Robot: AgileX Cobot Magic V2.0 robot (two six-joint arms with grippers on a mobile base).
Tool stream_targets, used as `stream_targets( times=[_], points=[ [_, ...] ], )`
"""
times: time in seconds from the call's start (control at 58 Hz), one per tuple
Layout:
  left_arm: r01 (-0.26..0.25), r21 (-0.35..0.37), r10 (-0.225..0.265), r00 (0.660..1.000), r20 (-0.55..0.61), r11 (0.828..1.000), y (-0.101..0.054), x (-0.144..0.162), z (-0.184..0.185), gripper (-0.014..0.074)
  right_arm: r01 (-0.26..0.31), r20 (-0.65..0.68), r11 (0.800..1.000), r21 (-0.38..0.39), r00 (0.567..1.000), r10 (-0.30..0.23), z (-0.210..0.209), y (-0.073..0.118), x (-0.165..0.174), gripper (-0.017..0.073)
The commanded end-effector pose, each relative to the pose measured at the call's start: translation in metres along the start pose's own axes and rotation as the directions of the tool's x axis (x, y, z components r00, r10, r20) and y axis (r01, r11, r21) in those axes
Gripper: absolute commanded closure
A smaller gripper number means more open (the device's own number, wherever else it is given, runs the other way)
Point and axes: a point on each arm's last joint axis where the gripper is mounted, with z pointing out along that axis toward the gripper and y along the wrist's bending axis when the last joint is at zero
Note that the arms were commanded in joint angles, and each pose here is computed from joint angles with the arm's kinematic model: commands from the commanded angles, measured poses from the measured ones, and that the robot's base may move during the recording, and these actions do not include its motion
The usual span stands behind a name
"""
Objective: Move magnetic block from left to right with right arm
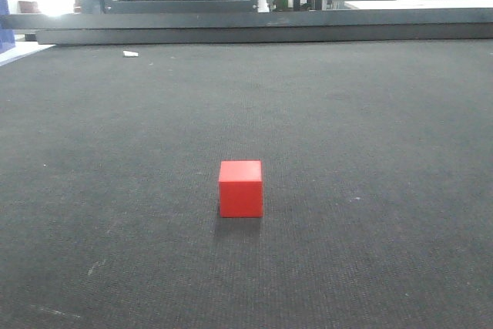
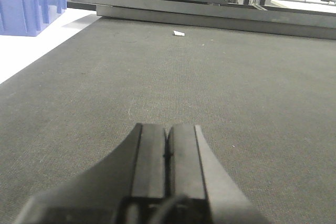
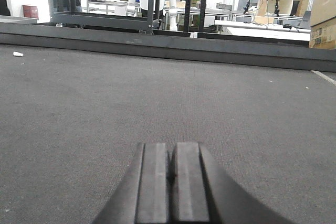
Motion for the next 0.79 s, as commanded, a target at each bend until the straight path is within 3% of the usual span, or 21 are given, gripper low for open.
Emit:
stream_targets(
  times=[0.0,0.776],
  points=[
    [0.007,0.003,-0.007,0.996,0.085,1.000,0.0000,-0.0054,-0.0007,0.0711,0.010,0.105,1.000,0.002,0.994,-0.010,-0.0021,-0.0001,-0.0093,0.0500],
    [0.007,0.003,-0.007,0.996,0.085,1.000,0.0000,-0.0054,-0.0007,0.0711,0.010,0.105,1.000,0.002,0.994,-0.010,-0.0021,-0.0001,-0.0093,0.0500]
  ],
)
